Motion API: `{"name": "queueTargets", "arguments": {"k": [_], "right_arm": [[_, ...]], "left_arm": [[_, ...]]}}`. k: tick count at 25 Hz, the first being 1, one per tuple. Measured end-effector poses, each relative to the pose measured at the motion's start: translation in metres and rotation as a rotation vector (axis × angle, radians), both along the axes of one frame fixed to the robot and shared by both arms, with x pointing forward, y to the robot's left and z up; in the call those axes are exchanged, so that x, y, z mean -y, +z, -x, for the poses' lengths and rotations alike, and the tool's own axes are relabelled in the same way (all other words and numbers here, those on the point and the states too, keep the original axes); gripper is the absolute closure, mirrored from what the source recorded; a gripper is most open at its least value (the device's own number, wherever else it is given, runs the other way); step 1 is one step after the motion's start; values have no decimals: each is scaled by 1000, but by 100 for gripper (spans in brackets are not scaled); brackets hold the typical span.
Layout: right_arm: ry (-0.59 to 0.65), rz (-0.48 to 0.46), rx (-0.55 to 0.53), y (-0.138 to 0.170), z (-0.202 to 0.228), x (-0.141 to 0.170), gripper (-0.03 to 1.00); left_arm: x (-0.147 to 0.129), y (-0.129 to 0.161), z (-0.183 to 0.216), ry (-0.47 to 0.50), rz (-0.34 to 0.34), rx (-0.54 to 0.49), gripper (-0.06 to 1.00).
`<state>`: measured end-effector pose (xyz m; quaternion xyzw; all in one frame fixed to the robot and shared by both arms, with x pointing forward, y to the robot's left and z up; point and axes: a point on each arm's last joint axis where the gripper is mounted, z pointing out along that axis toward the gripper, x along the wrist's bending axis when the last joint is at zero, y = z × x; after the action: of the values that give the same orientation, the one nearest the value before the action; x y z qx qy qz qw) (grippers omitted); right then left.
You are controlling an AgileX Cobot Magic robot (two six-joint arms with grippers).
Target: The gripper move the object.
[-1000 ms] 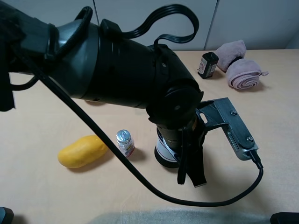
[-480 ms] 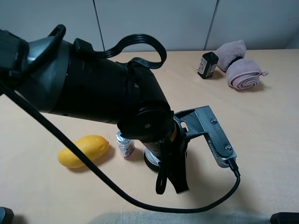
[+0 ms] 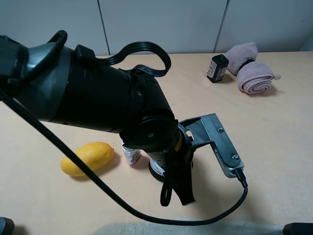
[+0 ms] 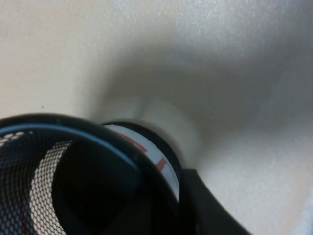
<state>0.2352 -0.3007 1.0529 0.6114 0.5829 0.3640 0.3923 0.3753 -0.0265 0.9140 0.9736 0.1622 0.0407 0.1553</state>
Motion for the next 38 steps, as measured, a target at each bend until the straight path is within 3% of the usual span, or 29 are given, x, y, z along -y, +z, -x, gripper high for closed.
{"name": "queueTargets", "arguments": {"k": [6, 9, 16, 27, 33, 38], "right_arm": [[0, 0, 0, 0, 0, 0, 28], [0, 0, 0, 0, 0, 0, 28], [0, 0, 0, 0, 0, 0, 28], [0, 0, 0, 0, 0, 0, 28], [0, 0, 0, 0, 0, 0, 28], [0, 0, 0, 0, 0, 0, 28]], "left_arm": [[0, 0, 0, 18, 4, -9, 43], [0, 0, 0, 24, 5, -11, 33], [0, 1, 0, 26, 1, -15, 30], [10, 24, -3, 34, -70, -47, 29], [16, 45, -5, 39, -100, -67, 29], [13, 78, -4, 36, -69, -49, 26]]}}
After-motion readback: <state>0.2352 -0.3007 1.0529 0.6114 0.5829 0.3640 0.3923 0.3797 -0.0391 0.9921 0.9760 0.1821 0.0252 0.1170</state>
